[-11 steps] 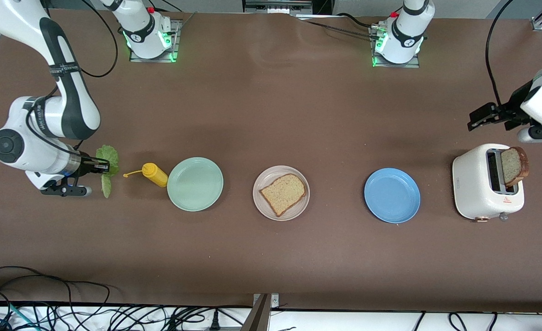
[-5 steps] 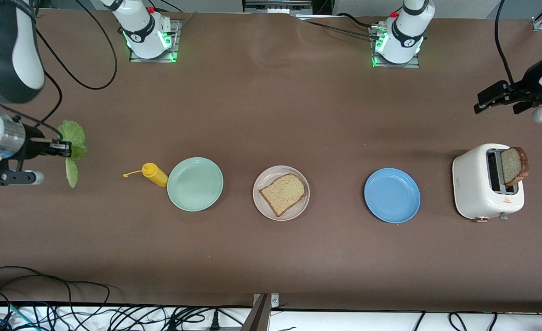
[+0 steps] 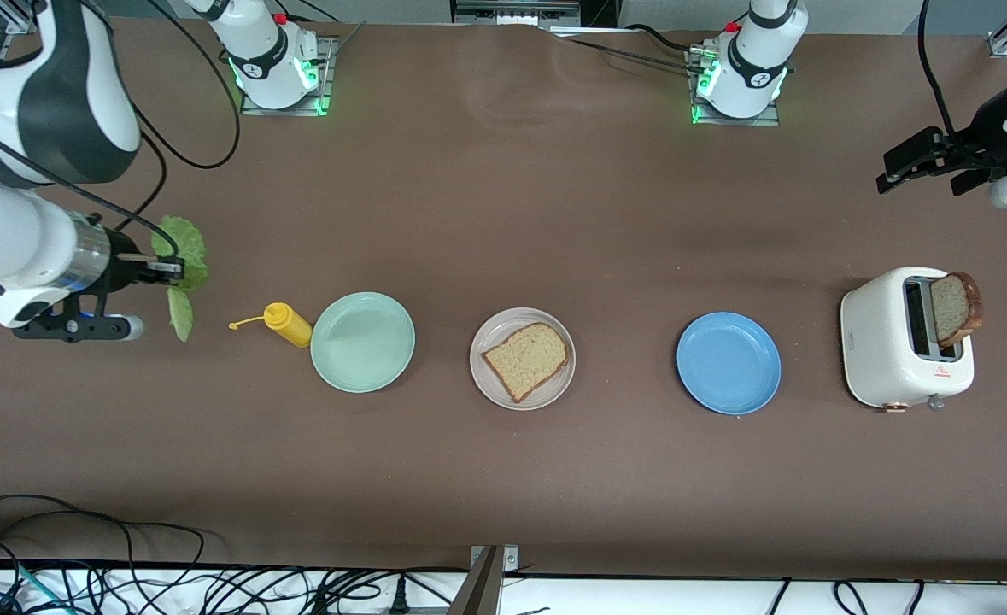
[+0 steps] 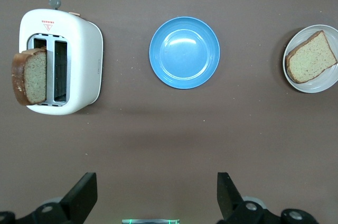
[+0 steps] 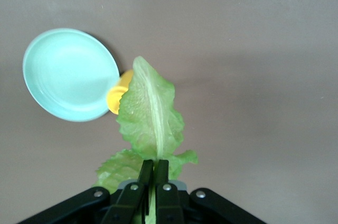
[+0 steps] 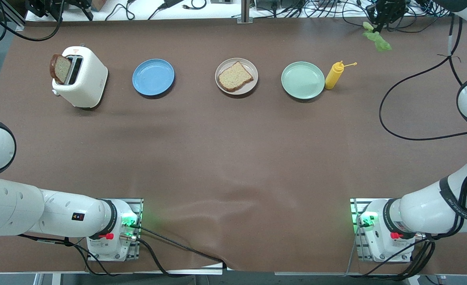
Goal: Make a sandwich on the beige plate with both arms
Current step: 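Lift the lettuce leaf with the right gripper and carry it to the bread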
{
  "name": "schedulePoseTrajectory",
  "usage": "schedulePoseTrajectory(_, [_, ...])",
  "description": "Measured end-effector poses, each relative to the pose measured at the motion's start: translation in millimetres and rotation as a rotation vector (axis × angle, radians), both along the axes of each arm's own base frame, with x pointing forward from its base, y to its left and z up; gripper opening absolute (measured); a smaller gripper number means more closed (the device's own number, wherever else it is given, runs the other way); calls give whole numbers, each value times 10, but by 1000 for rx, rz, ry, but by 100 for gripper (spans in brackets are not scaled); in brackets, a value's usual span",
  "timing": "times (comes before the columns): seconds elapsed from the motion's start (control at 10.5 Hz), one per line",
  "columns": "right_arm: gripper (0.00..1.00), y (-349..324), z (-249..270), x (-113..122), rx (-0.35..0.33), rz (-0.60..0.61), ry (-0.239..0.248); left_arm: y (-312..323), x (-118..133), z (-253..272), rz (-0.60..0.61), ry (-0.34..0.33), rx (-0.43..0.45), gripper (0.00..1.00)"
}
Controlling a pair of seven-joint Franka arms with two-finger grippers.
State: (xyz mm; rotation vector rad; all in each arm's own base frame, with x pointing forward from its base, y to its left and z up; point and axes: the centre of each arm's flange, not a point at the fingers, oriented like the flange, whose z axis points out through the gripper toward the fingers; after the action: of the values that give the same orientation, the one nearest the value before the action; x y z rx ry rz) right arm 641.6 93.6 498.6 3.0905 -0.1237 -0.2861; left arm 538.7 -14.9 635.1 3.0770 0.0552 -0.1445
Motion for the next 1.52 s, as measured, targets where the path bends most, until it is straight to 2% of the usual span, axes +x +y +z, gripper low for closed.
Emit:
schedulePoseTrajectory(0.19, [6,310,-34,51,57,-78,-37,-2,-14,-1,-2,19,1,100])
schedulePoseTrajectory(0.48, [6,743,-204,201,94,-192,-127,5,61,65,1,14,4,100])
schedulePoseTrajectory(0.67, [6,1279,-430,211,113,-218,-161,1,82,53,0,17,5,100])
schedulePoseTrajectory(0.95, [6,2238,-664,16,150,-264,-203,-51,96,3,-10,30,7,100])
schedulePoseTrajectory(1.24, [6,3025,-960,-141,232,-399,-276,-81,124,-82,-17,46,18,100])
schedulePoseTrajectory(1.43, [6,3498,-1407,-235,284,-445,-344,-70,144,-124,-19,49,18,100])
schedulePoseTrajectory(1.52, [6,3688,-1576,-311,288,-442,-383,-57,156,-143,-19,48,18,100])
